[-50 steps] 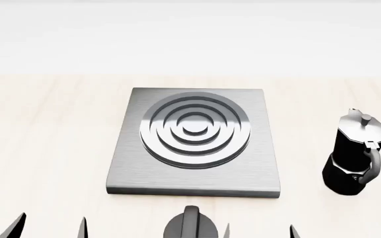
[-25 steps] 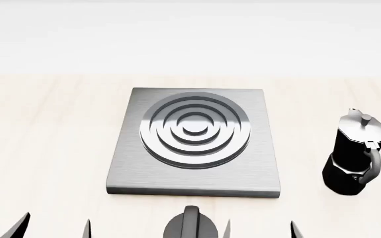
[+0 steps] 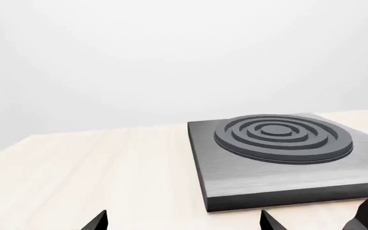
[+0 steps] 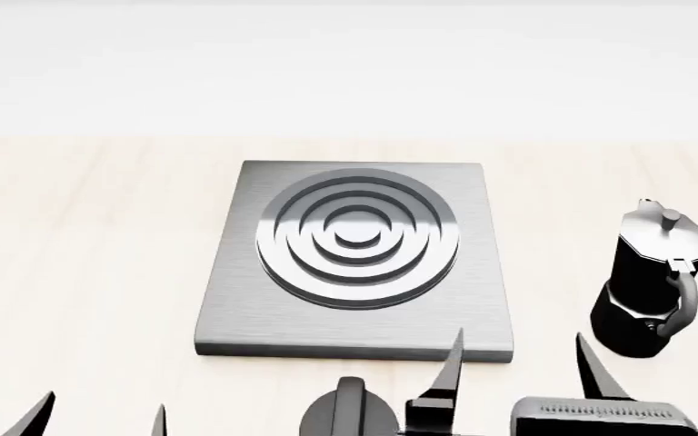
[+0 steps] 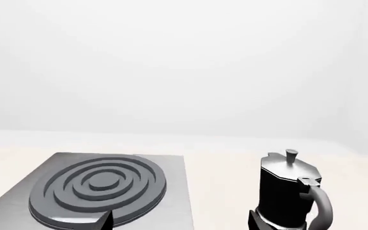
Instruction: Put the moka pot on the stove.
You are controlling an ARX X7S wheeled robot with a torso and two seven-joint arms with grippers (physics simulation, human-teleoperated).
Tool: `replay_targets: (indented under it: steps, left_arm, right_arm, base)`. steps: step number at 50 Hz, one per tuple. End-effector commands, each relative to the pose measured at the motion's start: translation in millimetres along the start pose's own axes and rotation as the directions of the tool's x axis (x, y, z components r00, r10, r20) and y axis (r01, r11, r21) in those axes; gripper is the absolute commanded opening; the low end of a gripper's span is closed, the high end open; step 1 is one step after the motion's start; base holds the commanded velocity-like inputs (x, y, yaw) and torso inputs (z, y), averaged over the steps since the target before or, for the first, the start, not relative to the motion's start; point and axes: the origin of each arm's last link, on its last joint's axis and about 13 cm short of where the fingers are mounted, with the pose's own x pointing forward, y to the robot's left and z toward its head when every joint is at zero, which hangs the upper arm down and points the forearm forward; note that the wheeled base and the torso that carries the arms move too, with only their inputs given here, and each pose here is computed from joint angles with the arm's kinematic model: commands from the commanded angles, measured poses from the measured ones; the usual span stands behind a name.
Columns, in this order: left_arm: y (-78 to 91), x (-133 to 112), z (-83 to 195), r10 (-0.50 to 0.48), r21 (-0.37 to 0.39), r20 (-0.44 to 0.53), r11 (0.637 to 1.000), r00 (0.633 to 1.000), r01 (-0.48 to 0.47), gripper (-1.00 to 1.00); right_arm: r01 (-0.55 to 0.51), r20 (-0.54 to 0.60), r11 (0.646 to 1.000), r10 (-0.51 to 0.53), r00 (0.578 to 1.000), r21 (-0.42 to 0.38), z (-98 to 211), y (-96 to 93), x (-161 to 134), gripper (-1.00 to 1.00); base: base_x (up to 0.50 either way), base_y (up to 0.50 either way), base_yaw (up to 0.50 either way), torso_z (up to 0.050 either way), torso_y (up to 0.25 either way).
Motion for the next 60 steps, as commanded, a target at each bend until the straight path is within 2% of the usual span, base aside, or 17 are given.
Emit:
replay_targets:
  steps: [1, 16, 29, 51, 60]
  left_arm:
    - [-0.1, -0.3, -0.4, 0.012, -0.01, 0.006, 1.0, 1.0, -0.012, 1.0]
    - [-0.2, -0.3, -0.4, 0.015, -0.011, 0.004, 1.0, 1.0, -0.015, 1.0]
    - [-0.2, -0.4, -0.4, 0.02, -0.015, 0.002, 1.0, 1.0, -0.02, 1.0]
    - [-0.2, -0.4, -0.4, 0.02, -0.016, 0.002, 1.0, 1.0, -0.02, 1.0]
    - [-0.2, -0.4, -0.4, 0.02, -0.015, 0.002, 1.0, 1.0, -0.02, 1.0]
  right_arm:
    - [0.031, -0.004, 0.999, -0.031, 1.0, -0.028, 18.3, -6.1, 9.7, 1.0]
    - [0.056, 0.002, 0.997, -0.056, 0.998, -0.054, 41.2, -12.0, 14.4, 1.0]
    - [0.107, 0.029, 0.991, -0.105, 0.994, -0.084, 72.8, -24.2, 16.8, 1.0]
    - [0.173, 0.031, 0.979, -0.17, 0.985, -0.109, 94.5, -43.7, 16.2, 1.0]
    - [0.172, -0.002, 0.982, -0.173, 0.985, -0.074, 92.3, -53.7, 18.8, 1.0]
  base:
    - [0.0, 0.0, 0.0, 0.0, 0.0]
    - [0.0, 0.0, 0.0, 0.0, 0.0]
    - [0.0, 0.0, 0.0, 0.0, 0.0]
    - [0.0, 0.0, 0.0, 0.0, 0.0]
    - [0.0, 0.0, 0.0, 0.0, 0.0]
